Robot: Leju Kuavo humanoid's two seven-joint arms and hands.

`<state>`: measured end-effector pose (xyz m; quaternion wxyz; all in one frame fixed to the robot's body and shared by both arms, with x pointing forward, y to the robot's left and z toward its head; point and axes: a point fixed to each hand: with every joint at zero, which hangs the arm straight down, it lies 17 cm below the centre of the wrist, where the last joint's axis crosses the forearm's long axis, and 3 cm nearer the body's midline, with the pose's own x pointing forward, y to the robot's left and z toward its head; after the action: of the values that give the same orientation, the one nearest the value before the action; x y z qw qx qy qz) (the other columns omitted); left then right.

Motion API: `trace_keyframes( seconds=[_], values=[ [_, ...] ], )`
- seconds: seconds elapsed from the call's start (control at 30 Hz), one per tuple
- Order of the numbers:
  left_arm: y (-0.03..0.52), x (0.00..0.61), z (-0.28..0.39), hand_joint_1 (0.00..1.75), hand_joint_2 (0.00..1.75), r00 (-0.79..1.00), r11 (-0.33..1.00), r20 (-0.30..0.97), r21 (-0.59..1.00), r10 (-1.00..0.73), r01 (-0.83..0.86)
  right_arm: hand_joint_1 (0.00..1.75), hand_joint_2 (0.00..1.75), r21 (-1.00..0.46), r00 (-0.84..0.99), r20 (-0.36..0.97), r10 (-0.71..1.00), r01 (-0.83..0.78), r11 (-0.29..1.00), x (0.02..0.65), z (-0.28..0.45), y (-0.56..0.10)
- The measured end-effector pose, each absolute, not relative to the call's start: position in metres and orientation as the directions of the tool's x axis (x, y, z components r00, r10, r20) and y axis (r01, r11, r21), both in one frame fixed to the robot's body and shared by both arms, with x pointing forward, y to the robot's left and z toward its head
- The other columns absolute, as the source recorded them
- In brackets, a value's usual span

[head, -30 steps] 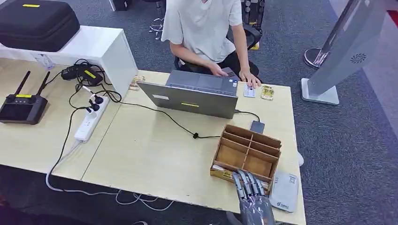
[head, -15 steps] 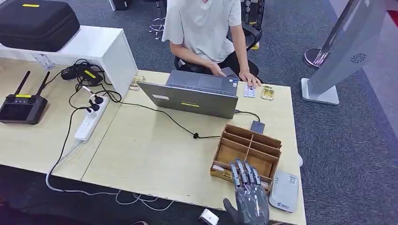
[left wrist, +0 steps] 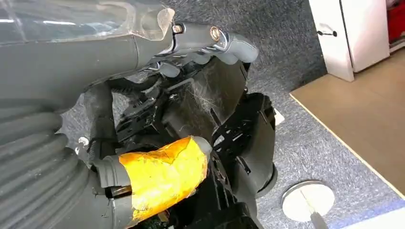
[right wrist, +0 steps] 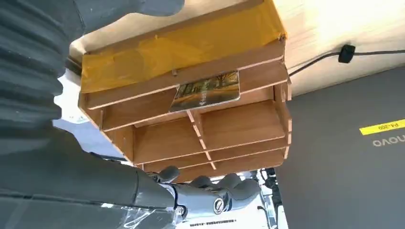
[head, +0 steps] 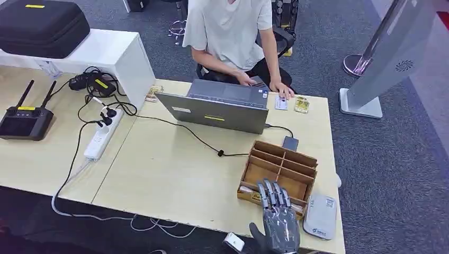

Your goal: Pass the card to the sensor for recognition and then transmit it.

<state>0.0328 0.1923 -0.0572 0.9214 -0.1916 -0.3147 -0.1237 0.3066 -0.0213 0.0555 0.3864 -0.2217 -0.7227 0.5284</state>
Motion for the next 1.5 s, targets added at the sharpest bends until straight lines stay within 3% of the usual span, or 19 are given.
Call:
trace_keyframes(
  seconds=[1.0, 1.17, 1.5],
  values=[
    [0.172, 0.040, -0.059, 0.00, 1.75, 0.779, 0.887, 0.620, -0.301, -0.097, 0.350, 0.00, 1.75, -0.933, -0.559, 0.352, 0.751, -0.146, 0.329, 0.317, 0.032, -0.019],
    [0.142, 0.052, -0.065, 0.00, 1.75, 0.803, 0.871, 0.591, -0.354, -0.074, 0.340, 0.00, 1.75, -0.926, -0.586, 0.366, 0.723, -0.154, 0.344, 0.318, 0.034, -0.016],
    [0.135, 0.062, -0.070, 0.00, 1.75, 0.792, 0.870, 0.607, -0.350, -0.070, 0.346, 0.00, 1.75, -0.927, -0.543, 0.369, 0.754, -0.155, 0.341, 0.327, 0.030, -0.020]
  ],
)
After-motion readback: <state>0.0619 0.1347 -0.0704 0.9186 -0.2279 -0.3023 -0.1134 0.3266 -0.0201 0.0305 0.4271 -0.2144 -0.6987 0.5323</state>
